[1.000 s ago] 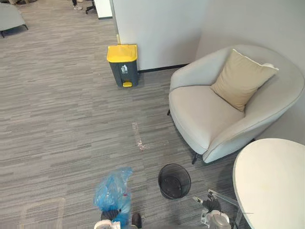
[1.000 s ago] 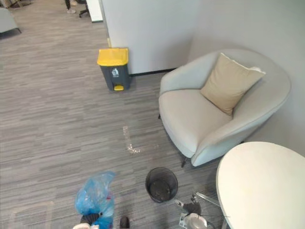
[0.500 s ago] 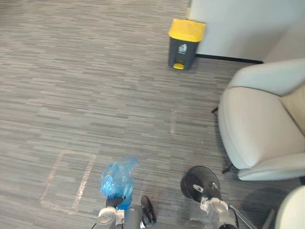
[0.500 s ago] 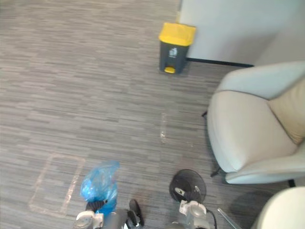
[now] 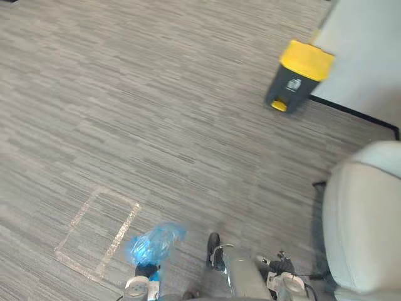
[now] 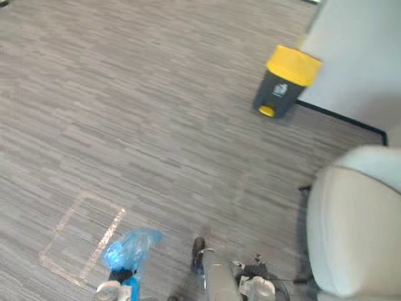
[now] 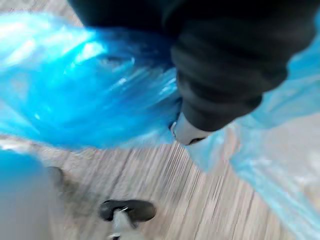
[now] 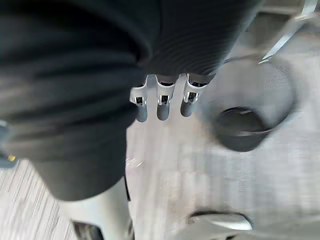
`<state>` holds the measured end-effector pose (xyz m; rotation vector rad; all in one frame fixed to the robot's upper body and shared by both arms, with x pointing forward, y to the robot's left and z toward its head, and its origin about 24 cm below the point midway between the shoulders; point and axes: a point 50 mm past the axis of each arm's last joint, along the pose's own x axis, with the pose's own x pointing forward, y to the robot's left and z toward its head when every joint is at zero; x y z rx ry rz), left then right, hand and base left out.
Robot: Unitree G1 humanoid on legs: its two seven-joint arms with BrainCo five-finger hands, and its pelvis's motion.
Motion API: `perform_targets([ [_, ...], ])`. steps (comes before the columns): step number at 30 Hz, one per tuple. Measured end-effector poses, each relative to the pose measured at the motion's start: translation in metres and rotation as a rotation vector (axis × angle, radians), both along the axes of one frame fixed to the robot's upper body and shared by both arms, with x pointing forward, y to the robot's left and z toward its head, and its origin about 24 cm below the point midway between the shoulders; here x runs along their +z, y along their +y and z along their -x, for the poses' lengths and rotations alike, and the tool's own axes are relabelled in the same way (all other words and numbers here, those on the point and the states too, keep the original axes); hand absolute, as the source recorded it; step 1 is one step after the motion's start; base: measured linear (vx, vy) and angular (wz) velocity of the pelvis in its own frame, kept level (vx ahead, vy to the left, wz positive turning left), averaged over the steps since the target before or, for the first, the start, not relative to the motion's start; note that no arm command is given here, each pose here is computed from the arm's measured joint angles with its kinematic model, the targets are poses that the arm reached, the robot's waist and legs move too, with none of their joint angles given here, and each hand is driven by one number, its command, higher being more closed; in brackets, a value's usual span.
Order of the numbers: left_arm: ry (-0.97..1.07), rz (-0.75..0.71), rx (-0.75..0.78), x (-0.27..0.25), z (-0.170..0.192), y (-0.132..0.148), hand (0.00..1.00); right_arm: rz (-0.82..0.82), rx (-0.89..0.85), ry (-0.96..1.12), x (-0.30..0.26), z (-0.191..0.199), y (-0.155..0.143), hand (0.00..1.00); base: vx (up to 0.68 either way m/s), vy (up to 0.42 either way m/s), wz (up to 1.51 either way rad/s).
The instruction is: Gather rubbish on tea table into small bin, then transfer packed bag to large trash can.
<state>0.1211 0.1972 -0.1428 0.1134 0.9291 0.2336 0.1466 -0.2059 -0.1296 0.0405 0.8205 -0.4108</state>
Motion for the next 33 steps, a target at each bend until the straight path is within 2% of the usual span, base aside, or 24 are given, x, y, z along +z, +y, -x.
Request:
perform_targets([
  [6, -0.157, 0.050, 0.026, 0.018, -0.025, -0.017, 1.00, -0.068, -0.001, -0.074, 0.007, -0.017, 0.026, 0.00, 0.76, 0.121, -0.66],
  [9, -0.208, 0.056, 0.020, 0.024, -0.036, -0.020, 1.00, -0.068, 0.000, -0.101, 0.012, -0.027, 0.028, 0.00, 0.58, 0.326, -0.92],
  [11, -0.199, 0.077, 0.038, 0.021, -0.032, -0.025, 1.00, -0.061, -0.009, -0.090, 0.010, -0.024, 0.024, 0.00, 0.62, 0.489, -1.14],
  [14, -0.231, 0.066, 0.028, 0.027, -0.047, -0.021, 1.00, -0.087, 0.010, -0.077, 0.008, -0.021, 0.035, 0.00, 0.48, 0.363, -0.84],
  [19, -0.176, 0.085, 0.011, 0.019, -0.038, -0.030, 1.00, -0.072, 0.035, -0.090, 0.011, -0.023, 0.036, 0.00, 0.35, 0.238, -0.95],
  [23, -0.118, 0.083, -0.006, 0.011, -0.032, -0.030, 1.00, -0.066, 0.052, -0.047, 0.004, -0.017, 0.038, 0.00, 0.31, 0.002, -0.73],
  [27, -0.041, 0.031, -0.024, 0.003, -0.020, -0.010, 1.00, -0.067, 0.082, 0.014, -0.004, -0.008, 0.040, 0.00, 0.41, -0.135, -0.07],
  [30, -0.037, 0.065, -0.019, 0.001, -0.021, -0.021, 1.00, -0.014, 0.085, 0.005, -0.001, -0.012, 0.022, 0.00, 0.39, -0.157, 0.02],
  [33, -0.044, 0.098, 0.013, 0.001, -0.021, -0.028, 1.00, -0.014, 0.072, 0.013, -0.003, -0.007, 0.020, 0.00, 0.44, -0.172, 0.03],
])
